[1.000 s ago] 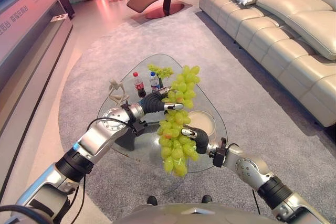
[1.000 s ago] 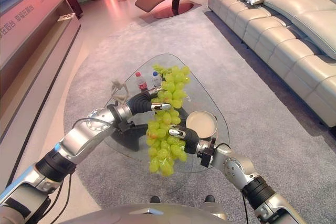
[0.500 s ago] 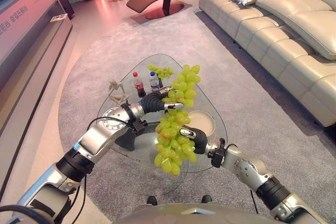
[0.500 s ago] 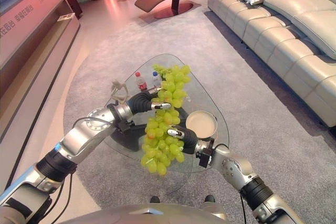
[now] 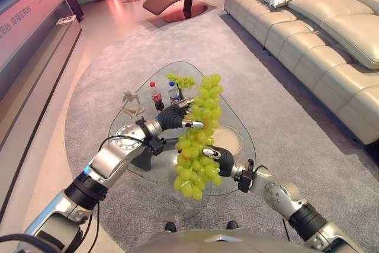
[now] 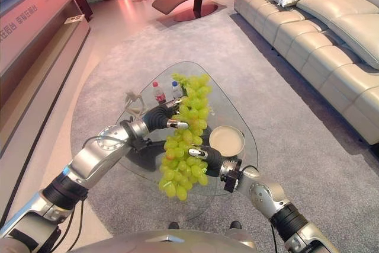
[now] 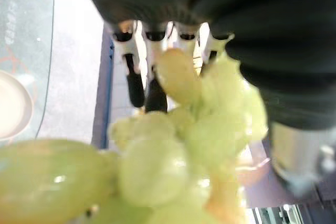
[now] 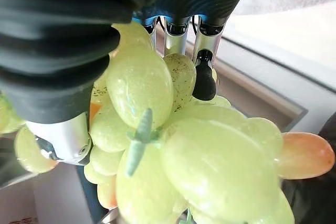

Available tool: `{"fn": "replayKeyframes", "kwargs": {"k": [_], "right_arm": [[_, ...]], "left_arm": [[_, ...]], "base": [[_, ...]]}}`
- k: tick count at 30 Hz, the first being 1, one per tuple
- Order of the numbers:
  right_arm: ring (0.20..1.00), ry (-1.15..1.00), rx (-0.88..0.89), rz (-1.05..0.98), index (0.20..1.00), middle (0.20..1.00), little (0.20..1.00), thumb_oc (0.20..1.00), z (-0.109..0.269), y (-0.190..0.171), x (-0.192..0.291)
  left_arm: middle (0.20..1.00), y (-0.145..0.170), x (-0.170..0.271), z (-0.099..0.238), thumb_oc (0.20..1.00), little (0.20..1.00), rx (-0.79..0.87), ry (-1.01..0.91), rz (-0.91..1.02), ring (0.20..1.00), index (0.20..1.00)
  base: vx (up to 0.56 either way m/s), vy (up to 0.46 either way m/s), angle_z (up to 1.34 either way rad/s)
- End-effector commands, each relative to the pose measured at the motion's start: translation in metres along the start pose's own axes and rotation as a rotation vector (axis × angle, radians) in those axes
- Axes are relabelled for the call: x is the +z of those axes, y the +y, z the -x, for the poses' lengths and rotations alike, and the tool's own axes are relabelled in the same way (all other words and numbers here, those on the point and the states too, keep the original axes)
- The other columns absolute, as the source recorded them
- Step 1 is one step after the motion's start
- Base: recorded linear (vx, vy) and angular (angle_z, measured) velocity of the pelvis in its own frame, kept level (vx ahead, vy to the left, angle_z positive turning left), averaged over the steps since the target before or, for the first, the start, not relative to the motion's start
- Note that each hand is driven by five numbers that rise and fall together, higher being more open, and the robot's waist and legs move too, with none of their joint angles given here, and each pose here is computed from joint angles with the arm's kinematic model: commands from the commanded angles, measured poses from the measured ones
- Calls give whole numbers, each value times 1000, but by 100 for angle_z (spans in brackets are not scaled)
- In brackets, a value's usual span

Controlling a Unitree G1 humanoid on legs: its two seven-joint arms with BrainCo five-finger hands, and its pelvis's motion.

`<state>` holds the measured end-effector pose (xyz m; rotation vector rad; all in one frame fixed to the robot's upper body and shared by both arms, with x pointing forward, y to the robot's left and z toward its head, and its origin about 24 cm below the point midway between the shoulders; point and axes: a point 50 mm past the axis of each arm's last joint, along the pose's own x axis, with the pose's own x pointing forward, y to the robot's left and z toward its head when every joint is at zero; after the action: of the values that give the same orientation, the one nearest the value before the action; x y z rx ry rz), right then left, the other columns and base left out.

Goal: Pick up fruits into the plate

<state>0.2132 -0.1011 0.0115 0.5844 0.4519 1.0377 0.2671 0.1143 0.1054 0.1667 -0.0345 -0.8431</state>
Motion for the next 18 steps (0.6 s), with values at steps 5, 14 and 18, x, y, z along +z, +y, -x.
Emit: {"fn": "replayKeyframes", "kwargs": {"k": [5, 14, 18], "right_arm": [[200, -179, -26, 157, 200, 200, 200, 200, 9, 2, 40], [200, -150, -256, 296, 200, 200, 200, 200, 61, -27, 58], [200, -127, -334, 347, 200, 200, 200, 200, 76, -36, 64]], "left_arm": [[1000, 31, 15, 14, 1000, 1000, 153, -118, 8, 1000, 1000], [1000, 55, -23, 60, 1000, 1000, 362, -2, 63, 1000, 1000], [1000, 60, -42, 76, 1000, 1000, 435, 64, 109, 1000, 1000]], "base": [[-10, -1, -2], [-9, -5, -2], [-2, -17, 0]]}}
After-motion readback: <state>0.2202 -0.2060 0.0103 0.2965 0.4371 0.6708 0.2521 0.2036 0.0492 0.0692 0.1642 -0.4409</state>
